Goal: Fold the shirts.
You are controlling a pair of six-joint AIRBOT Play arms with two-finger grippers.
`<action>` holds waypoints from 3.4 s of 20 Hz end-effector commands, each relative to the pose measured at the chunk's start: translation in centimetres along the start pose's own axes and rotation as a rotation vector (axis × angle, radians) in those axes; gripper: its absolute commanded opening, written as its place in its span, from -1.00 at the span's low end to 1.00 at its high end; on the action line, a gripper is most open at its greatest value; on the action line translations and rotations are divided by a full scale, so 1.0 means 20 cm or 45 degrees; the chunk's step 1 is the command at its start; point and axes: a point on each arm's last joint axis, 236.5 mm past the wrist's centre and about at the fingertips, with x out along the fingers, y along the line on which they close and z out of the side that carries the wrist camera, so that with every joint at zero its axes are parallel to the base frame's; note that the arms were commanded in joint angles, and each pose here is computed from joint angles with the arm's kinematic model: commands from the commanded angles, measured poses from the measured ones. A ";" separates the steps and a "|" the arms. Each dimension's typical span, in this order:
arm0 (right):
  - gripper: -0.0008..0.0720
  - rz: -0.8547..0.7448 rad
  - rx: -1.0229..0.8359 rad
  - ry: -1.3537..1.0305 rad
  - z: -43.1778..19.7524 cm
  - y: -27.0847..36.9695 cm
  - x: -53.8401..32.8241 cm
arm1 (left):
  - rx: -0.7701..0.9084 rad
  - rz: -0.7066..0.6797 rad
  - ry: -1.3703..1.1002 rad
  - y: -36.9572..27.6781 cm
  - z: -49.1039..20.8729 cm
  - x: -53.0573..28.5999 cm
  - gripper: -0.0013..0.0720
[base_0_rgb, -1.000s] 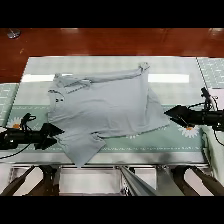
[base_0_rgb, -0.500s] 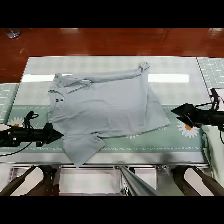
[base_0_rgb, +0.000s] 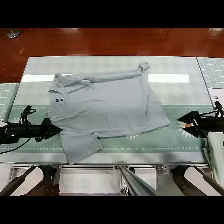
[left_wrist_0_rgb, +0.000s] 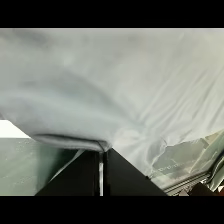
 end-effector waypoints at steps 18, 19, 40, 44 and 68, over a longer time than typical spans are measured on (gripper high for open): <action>-0.91 0.030 -0.344 0.317 -0.11 0.42 0.43 | 0.086 -0.211 -0.111 -0.20 0.10 -0.03 -0.90; -0.91 0.030 -0.365 0.309 -0.11 0.44 0.42 | 0.130 -0.277 -0.128 -0.27 0.11 -0.05 -0.90; -0.91 0.267 -1.314 -1.378 -0.53 1.61 -2.05 | 1.489 -0.237 -1.824 -2.14 -0.27 -2.27 -0.91; -0.91 0.110 -1.254 -1.485 -0.71 1.39 -2.16 | 1.290 0.057 -1.937 -1.92 -0.54 -2.31 -0.91; -0.91 0.115 -0.681 -0.288 0.66 1.12 -0.01 | 0.430 0.087 -0.842 -0.91 1.06 -0.42 -0.91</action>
